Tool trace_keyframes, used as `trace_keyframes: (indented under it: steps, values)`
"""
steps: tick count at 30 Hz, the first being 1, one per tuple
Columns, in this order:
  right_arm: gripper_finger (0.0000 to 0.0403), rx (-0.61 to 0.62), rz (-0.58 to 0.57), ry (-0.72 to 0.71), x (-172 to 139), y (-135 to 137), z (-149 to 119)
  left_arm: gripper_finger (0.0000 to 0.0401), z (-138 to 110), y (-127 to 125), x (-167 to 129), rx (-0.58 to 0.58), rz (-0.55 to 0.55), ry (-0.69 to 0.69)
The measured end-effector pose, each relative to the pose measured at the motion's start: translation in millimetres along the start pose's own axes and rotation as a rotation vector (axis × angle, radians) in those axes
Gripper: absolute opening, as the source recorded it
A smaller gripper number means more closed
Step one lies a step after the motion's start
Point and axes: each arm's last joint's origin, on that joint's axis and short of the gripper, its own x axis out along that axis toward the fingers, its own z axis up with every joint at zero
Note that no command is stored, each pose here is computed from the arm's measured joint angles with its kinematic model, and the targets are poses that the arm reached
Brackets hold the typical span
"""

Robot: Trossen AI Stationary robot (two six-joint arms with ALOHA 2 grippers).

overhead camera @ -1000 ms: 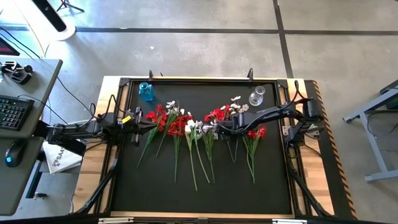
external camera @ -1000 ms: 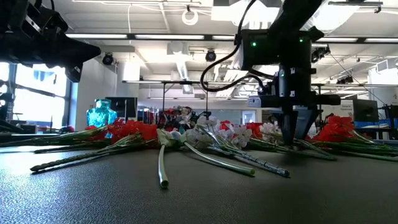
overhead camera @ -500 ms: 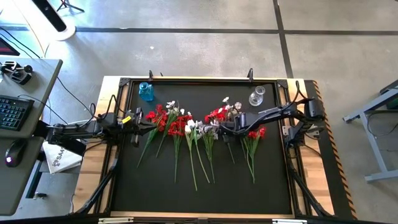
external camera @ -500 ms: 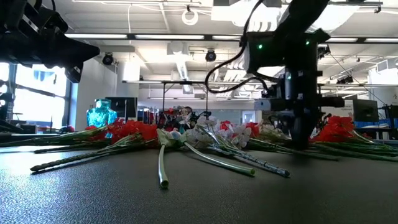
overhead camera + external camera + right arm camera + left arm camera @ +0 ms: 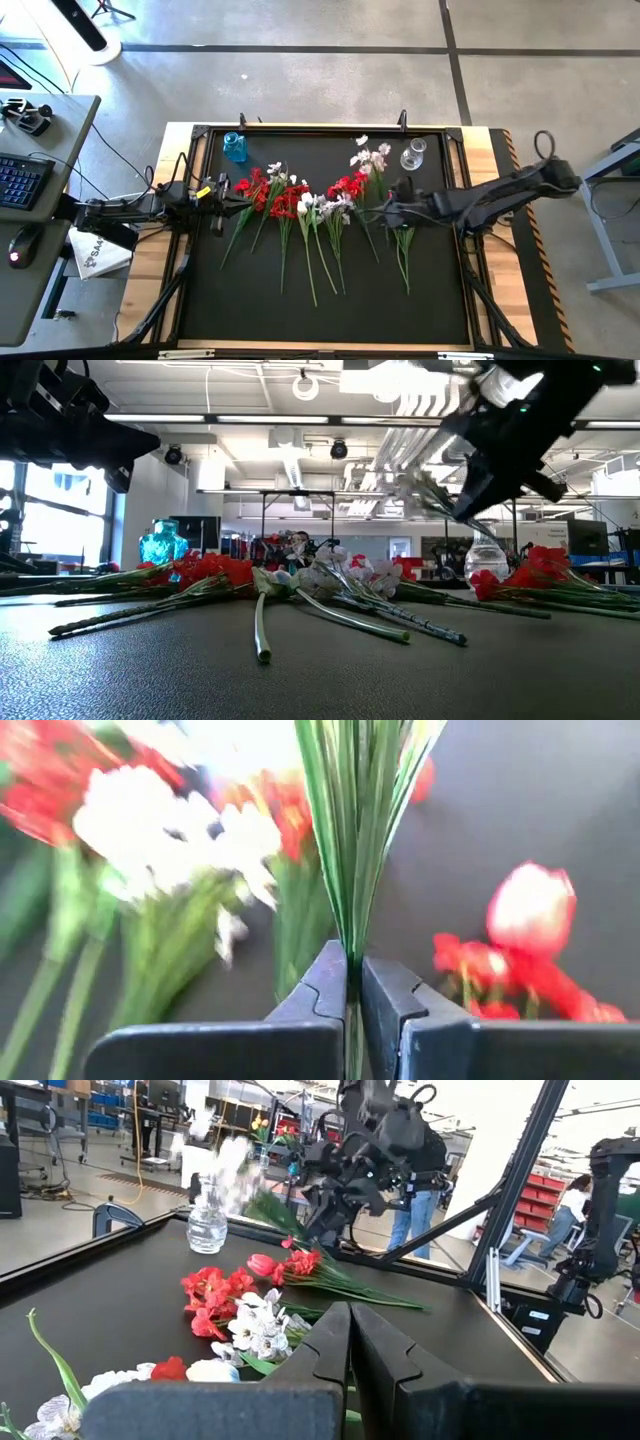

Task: Sort flowers into vase by color
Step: Put the white orchid into the transparent vase

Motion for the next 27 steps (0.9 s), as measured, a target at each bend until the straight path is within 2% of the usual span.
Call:
trace_keyframes:
  steps: [5,7,9,12,16,21,27]
  values:
    - [0.0001,-0.146,0.291,-0.331,-4,-2,1,0.0000,0,0,0,0.000,0.000,-0.001]
    - [0.0001,-0.243,0.354,-0.480,-9,-1,10,0.0000,0,0,0,0.000,0.002,-0.001]
    - [0.0007,-0.337,0.357,-0.622,-17,1,22,0.0000,0,0,0,0.000,0.005,-0.002]
    - [0.0019,-0.369,0.240,-0.776,-29,0,45,0.0000,0,0,0,0.001,0.014,-0.004]
    - [0.0013,-0.320,-0.031,-0.881,-43,-18,72,0.0000,0,1,0,0.001,0.024,-0.006]
    - [0.0006,-0.291,-0.210,-0.934,-50,-45,94,0.0000,0,1,0,0.001,0.026,-0.007]
    - [0.0003,-0.289,-0.381,-0.925,-39,-66,111,0.0000,0,1,0,0.001,0.026,-0.006]
